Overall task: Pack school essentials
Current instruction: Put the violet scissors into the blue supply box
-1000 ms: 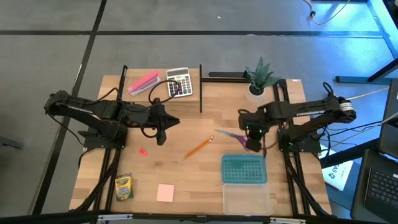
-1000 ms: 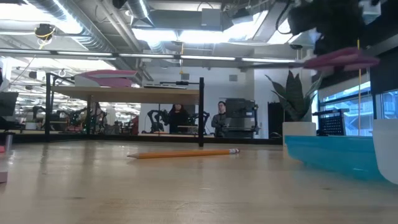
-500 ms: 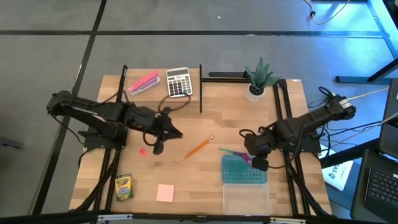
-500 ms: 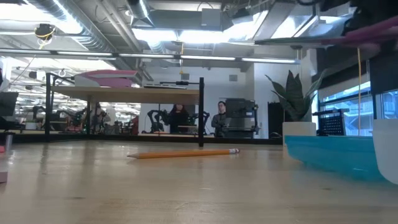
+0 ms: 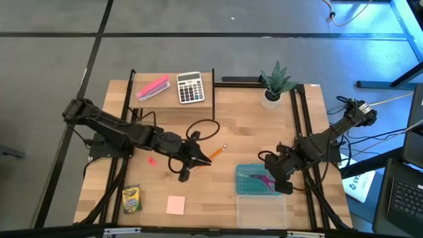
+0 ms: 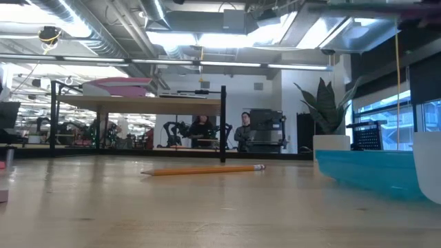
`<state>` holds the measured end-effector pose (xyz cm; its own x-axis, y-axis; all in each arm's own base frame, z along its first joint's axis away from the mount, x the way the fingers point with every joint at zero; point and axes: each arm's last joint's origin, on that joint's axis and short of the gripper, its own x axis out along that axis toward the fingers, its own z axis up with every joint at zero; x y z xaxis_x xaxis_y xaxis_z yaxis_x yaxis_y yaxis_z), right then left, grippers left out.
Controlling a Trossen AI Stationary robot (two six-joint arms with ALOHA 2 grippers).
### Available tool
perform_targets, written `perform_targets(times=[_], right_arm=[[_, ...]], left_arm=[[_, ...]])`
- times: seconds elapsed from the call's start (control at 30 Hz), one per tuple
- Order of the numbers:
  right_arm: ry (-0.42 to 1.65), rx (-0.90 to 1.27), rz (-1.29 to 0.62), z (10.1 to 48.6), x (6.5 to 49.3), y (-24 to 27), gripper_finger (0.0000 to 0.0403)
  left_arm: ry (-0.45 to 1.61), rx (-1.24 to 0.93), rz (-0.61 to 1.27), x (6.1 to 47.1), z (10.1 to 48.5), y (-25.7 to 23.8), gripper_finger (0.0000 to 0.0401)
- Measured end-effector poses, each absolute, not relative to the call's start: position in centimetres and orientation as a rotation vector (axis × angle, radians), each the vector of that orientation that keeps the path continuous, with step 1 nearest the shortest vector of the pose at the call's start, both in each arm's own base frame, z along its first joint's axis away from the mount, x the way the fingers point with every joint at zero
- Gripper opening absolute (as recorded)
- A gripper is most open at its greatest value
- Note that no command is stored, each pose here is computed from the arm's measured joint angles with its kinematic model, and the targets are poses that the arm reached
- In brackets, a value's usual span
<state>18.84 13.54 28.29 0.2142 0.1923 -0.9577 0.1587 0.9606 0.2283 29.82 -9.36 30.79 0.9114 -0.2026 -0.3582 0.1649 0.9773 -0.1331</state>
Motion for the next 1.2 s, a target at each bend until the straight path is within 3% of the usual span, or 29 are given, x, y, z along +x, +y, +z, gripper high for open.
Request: perform_targets(times=[0.47, 1.2], right_arm=[[1.267, 0.388, 0.145, 27.3, 18.2, 19.7, 0.0032], [1.479, 0.31, -0.028, 19.5, 19.2, 24.3, 0.0032]], left_arm=[[0.398, -0.066, -0.194, 30.3, 30.1, -9.6, 0.0037], [0.401, -0.071, -0.232, 30.2, 30.1, -9.8, 0.0037]])
